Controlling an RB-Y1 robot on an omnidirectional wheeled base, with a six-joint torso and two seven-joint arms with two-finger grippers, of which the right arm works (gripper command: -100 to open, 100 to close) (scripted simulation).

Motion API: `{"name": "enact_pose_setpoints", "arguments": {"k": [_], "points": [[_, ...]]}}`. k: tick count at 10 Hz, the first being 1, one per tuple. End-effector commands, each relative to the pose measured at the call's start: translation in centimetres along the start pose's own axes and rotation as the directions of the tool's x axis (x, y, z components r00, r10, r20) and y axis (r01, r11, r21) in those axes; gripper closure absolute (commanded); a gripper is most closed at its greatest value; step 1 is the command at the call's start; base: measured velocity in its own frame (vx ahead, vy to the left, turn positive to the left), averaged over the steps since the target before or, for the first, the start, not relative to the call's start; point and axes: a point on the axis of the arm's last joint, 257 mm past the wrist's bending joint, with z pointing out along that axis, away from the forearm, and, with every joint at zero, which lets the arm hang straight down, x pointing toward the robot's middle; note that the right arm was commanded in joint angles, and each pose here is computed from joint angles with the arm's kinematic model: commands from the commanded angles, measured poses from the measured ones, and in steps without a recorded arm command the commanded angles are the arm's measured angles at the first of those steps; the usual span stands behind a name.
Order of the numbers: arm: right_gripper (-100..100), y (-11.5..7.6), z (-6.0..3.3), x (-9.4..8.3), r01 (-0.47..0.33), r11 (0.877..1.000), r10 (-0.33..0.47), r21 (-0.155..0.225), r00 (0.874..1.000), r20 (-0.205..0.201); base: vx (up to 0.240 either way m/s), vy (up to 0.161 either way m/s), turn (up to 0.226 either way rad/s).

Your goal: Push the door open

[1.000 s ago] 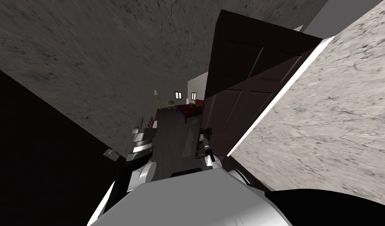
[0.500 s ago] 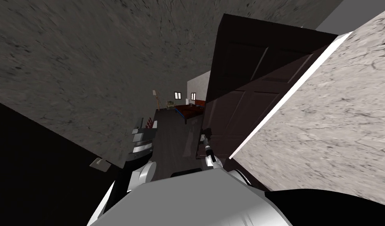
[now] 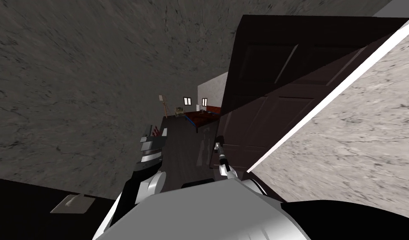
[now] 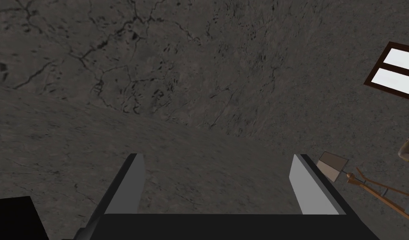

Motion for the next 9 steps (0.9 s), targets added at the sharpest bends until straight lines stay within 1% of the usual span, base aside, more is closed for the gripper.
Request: {"name": "enact_pose_setpoints", "arguments": {"k": [1, 2, 4, 5, 6, 9], "points": [[100, 0.4, 0.04, -0.2, -0.002, 1.000, 0.002, -0.007, 1.000, 0.006, 0.115, 0.046, -0.025], [100, 0.4, 0.03, -1.0, -0.002, 1.000, 0.002, -0.007, 1.000, 0.025, 0.136, 0.040, -0.032], [100, 0.4, 0.00, -2.0, -0.003, 1.000, 0.003, -0.007, 0.999, 0.050, 0.206, 0.087, -0.057], [100, 0.0, -0.37, -2.1, 0.000, 1.000, 0.000, 0.004, 0.999, 0.048, 0.087, 0.026, -0.046], [100, 0.2, -0.33, -3.1, 0.001, 1.000, -0.001, 0.000, 0.998, 0.069, 0.148, 0.024, -0.044], [100, 0.2, -0.50, -4.8, 0.000, 1.000, 0.000, -0.001, 0.994, 0.109, 0.207, 0.042, -0.047]]}}
